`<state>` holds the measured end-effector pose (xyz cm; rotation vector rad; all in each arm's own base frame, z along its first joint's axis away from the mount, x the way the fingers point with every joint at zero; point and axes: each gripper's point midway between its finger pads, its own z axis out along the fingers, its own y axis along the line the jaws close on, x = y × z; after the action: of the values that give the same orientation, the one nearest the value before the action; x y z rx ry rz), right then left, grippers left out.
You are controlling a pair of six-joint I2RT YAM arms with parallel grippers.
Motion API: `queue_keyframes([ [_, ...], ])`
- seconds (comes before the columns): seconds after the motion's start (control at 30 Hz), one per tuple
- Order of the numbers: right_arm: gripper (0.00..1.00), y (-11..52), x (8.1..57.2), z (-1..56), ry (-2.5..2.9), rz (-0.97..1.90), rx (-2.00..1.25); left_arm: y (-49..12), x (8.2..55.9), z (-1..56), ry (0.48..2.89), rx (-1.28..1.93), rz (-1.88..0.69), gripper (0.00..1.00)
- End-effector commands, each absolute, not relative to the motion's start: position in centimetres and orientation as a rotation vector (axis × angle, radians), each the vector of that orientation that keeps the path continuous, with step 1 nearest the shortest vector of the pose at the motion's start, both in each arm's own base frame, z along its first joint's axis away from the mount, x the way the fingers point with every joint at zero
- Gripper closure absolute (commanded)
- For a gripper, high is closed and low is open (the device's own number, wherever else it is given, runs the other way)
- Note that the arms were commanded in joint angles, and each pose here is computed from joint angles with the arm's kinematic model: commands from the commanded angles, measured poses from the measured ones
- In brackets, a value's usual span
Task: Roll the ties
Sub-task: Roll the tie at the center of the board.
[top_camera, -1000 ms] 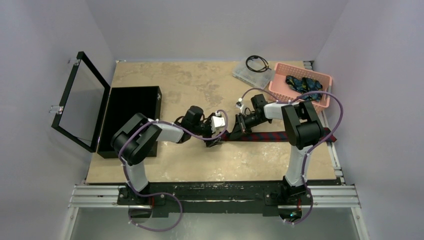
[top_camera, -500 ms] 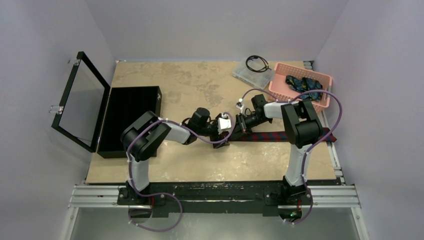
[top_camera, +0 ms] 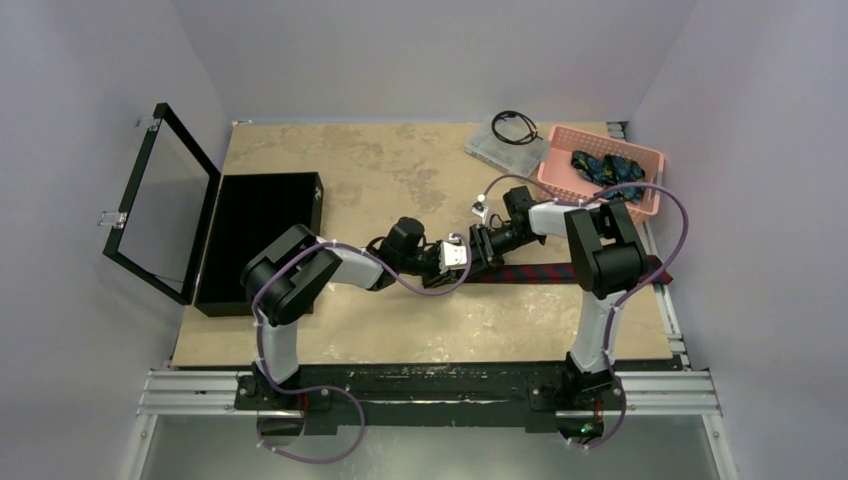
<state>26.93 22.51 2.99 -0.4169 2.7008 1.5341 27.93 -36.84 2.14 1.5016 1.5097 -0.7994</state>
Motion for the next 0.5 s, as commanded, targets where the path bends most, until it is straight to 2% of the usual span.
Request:
queue_keyframes([
  [0.0,0.63,22.6,28.0,6.0,2.606,1.51,-0.492,-35.5,27.4,0.9,1.568,1.538,-0.77,0.71],
  [0.23,0.49,22.7,27.8,7.2,2.572,1.516,-0.521,-35.5,27.0,0.7,1.61,1.534,-0.798,0.65],
  [0.47,0.5,22.5,28.6,5.4,2.591,1.448,-0.526,-35.7,26.9,0.7,1.63,1.528,-0.83,0.63],
])
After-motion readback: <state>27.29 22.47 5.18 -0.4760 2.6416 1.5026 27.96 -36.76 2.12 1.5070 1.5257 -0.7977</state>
